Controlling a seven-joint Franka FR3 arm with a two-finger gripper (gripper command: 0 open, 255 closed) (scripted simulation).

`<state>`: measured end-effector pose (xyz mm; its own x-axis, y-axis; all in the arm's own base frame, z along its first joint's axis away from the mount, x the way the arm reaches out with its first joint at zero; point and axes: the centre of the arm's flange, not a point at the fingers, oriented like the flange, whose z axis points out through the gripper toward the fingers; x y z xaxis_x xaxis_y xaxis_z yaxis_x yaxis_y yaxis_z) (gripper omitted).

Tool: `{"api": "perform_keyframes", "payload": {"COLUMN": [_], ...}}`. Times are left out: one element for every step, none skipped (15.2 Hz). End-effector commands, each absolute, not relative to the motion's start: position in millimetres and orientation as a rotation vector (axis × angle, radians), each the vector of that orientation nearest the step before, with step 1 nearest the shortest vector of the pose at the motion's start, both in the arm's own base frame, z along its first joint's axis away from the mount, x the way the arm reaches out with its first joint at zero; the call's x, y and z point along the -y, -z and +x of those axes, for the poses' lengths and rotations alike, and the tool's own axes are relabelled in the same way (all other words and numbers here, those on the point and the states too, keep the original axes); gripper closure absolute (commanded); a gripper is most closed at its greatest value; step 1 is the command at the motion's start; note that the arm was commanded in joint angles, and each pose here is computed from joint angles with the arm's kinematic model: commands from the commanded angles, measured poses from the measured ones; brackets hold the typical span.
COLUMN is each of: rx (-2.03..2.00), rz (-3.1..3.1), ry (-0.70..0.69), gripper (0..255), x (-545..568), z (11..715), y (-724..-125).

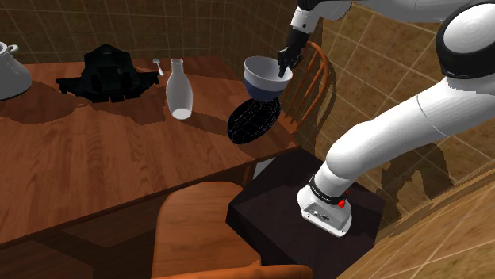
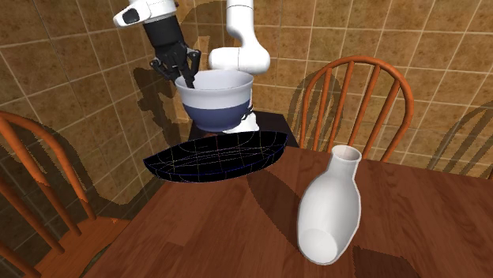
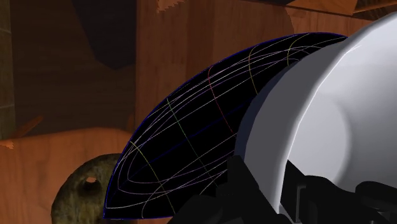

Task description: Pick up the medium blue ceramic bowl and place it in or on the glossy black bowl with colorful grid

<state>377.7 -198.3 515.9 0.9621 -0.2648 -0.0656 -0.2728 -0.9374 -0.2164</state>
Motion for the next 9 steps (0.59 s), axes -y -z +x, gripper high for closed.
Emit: {"api": "perform_keyframes", "payload": {"rx": [-0.401, -0.401, -0.401, -0.401, -0.401, -0.401, -0.401, -0.401, -0.401], "rz": [-2.888, -2.888, -2.888, -2.888, -2.888, -2.888, -2.888, -2.888, -2.888], "ry": [-0.05, -0.05, -0.05, -0.05, -0.05, -0.05, -0.05, -0.05, -0.05], "gripper": [255, 255, 255, 255, 255, 255, 255, 255, 255], "x": [199, 199, 199, 199, 199, 199, 199, 199, 199], "z": [378, 378, 378, 378, 378, 378, 378, 378, 378], "y": [-506, -500, -495, -490, -485, -479, -474, -469, -463]}}
